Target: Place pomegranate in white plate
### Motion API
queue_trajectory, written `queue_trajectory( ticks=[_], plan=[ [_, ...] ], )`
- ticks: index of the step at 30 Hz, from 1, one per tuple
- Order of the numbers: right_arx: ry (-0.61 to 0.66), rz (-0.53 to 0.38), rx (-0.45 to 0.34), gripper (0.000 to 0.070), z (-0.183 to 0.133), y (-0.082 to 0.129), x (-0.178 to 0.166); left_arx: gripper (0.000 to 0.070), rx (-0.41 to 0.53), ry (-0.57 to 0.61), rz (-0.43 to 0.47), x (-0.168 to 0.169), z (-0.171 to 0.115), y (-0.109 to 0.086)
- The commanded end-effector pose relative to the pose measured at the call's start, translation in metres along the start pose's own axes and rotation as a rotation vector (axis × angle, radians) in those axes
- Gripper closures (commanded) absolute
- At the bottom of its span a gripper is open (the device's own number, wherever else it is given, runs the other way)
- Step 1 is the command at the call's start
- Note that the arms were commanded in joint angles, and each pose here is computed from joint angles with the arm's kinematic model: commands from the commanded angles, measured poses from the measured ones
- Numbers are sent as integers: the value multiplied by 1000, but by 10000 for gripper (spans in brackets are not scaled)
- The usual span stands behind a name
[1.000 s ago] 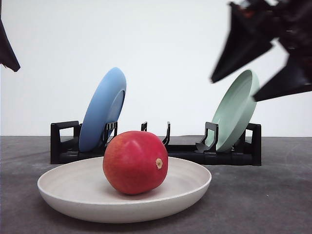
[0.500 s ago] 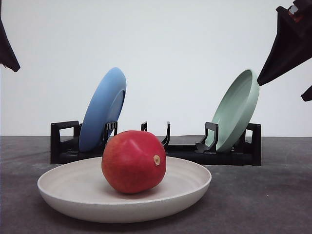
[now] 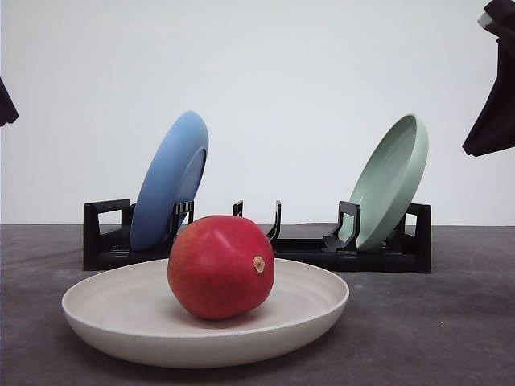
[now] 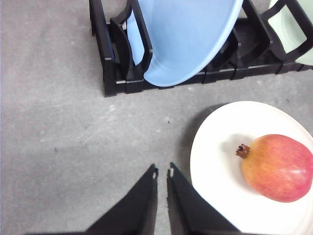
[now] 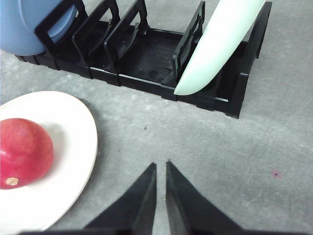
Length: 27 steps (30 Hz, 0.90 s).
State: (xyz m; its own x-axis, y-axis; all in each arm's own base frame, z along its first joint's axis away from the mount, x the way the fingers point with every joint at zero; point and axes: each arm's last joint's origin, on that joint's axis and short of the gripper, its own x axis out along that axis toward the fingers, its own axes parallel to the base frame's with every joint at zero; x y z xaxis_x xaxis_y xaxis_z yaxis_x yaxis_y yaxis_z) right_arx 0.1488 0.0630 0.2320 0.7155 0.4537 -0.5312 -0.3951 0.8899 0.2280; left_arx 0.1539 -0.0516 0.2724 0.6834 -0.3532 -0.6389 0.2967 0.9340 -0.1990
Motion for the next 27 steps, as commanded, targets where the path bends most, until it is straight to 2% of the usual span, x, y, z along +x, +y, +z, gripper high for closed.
queue_trajectory(
  ticks=[1, 12, 16, 20, 27],
  plan=[
    [-4, 4, -10, 678, 0, 1, 1, 685, 4, -18, -8, -2, 5, -1],
    [-3, 4, -10, 678, 0, 1, 1, 685, 5, -21, -6, -2, 3, -1],
    [-4, 4, -10, 678, 0, 1, 1, 684, 50, -34, 8, -3, -8, 4],
    [-4, 4, -10, 678, 0, 1, 1, 684, 68, -133, 41, -2, -24, 14],
    [-4, 3, -10, 678, 0, 1, 1, 684, 51, -410, 138, -1, -58, 33]
  ],
)
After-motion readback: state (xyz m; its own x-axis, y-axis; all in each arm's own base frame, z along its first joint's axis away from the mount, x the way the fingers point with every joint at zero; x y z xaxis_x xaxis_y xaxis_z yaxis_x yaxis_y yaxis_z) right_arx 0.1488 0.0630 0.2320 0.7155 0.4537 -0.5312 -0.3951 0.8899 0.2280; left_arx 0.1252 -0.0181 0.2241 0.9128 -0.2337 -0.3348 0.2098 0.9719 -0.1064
